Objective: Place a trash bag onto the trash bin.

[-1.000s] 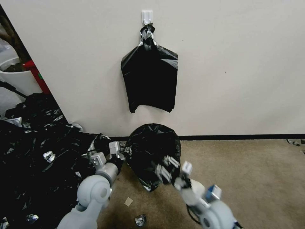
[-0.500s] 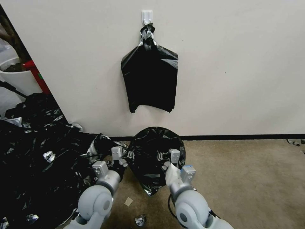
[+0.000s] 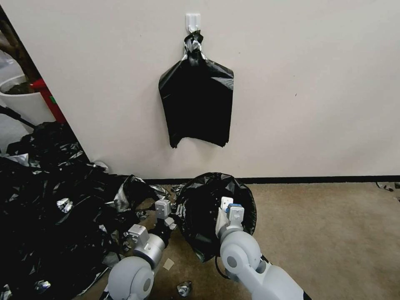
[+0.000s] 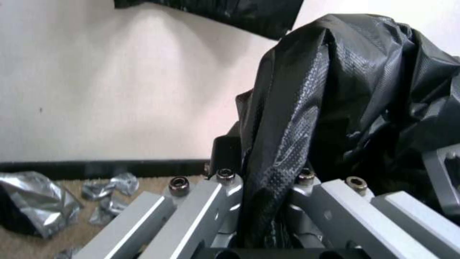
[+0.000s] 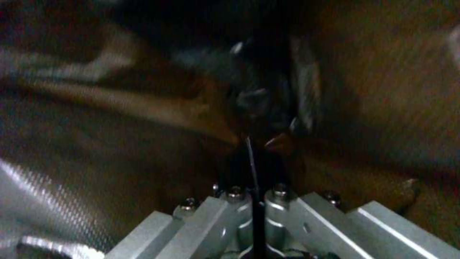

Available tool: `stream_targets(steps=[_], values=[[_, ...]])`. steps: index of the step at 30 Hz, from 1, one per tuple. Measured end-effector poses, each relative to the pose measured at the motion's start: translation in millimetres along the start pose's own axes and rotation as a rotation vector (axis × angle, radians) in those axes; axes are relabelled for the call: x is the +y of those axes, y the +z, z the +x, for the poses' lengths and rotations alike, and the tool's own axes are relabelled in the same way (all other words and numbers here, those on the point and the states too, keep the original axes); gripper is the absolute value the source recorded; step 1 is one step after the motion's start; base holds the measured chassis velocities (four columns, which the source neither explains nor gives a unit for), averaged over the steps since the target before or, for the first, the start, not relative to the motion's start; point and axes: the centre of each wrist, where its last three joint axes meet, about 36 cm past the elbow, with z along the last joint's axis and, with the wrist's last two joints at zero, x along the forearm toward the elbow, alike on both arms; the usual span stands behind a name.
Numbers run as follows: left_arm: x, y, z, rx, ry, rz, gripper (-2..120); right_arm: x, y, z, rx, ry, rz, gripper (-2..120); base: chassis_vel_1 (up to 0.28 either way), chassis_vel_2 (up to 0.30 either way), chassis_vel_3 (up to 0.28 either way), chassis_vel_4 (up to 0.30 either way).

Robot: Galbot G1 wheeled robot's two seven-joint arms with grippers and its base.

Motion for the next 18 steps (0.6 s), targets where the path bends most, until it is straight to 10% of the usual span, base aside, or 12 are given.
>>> stream_targets(steps=[18], values=[[-7.0,7.8,4,-0.051,0.085,-0.047,6,-9,-4,-29,0.122,0.078,0.061,0,0.000,0.000,0.000,0.000]])
